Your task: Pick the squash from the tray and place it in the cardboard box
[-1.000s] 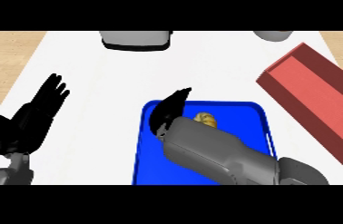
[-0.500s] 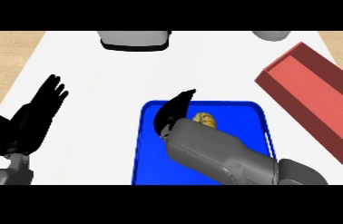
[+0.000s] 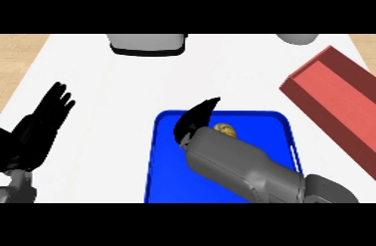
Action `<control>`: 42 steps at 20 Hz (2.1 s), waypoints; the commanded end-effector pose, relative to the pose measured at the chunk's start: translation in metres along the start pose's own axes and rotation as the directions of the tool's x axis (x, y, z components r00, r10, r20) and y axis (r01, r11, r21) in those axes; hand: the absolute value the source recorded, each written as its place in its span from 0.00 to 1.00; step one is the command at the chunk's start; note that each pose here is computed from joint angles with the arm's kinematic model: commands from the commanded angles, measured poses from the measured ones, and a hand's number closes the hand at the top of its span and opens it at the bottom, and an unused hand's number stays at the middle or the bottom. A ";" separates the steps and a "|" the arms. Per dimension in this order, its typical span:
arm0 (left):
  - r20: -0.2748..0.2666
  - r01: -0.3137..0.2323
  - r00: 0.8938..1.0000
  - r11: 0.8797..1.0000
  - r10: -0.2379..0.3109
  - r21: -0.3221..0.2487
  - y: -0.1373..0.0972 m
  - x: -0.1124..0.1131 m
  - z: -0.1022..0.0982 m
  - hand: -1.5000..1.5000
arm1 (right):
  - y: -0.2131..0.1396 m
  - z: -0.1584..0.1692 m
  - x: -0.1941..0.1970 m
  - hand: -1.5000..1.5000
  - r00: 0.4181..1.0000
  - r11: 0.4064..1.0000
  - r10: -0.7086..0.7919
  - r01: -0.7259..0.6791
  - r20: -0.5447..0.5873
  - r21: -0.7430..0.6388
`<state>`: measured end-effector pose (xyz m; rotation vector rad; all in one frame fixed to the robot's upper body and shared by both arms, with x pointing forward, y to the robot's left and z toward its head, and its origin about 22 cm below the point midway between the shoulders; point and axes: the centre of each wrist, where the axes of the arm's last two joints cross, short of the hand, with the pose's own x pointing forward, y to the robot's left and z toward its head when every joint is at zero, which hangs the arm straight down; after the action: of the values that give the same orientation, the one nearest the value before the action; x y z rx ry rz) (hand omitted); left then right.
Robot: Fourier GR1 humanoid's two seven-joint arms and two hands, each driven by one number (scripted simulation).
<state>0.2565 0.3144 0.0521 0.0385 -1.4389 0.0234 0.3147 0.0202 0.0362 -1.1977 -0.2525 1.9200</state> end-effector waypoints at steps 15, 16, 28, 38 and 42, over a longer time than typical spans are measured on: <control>0.003 0.005 1.000 1.000 -0.005 0.001 0.005 0.005 0.004 0.50 | 0.028 -0.012 0.014 0.00 0.978 0.998 0.038 -0.027 -0.205 0.057; 0.011 0.012 1.000 1.000 -0.012 0.022 0.009 -0.005 0.006 0.50 | 0.020 -0.011 0.011 0.00 0.979 0.998 0.035 -0.024 -0.203 0.055; 0.000 -0.009 1.000 1.000 0.009 0.014 0.007 0.000 0.014 0.50 | 0.040 -0.025 -0.005 1.00 0.997 0.996 -0.065 0.063 -0.032 -0.064; -0.001 0.003 1.000 0.997 -0.003 0.076 0.017 -0.011 0.016 0.50 | 0.103 -0.053 -0.124 1.00 0.657 0.685 -0.641 0.723 0.396 -0.090; -0.001 -0.010 1.000 0.999 0.010 0.039 0.009 -0.002 0.009 0.50 | 0.125 -0.050 -0.156 1.00 0.668 0.643 -0.639 0.736 0.381 -0.212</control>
<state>0.2400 0.3302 0.0473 0.0786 -1.4343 0.0770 0.3284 -0.1516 0.0392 -0.8051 -0.9942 1.4018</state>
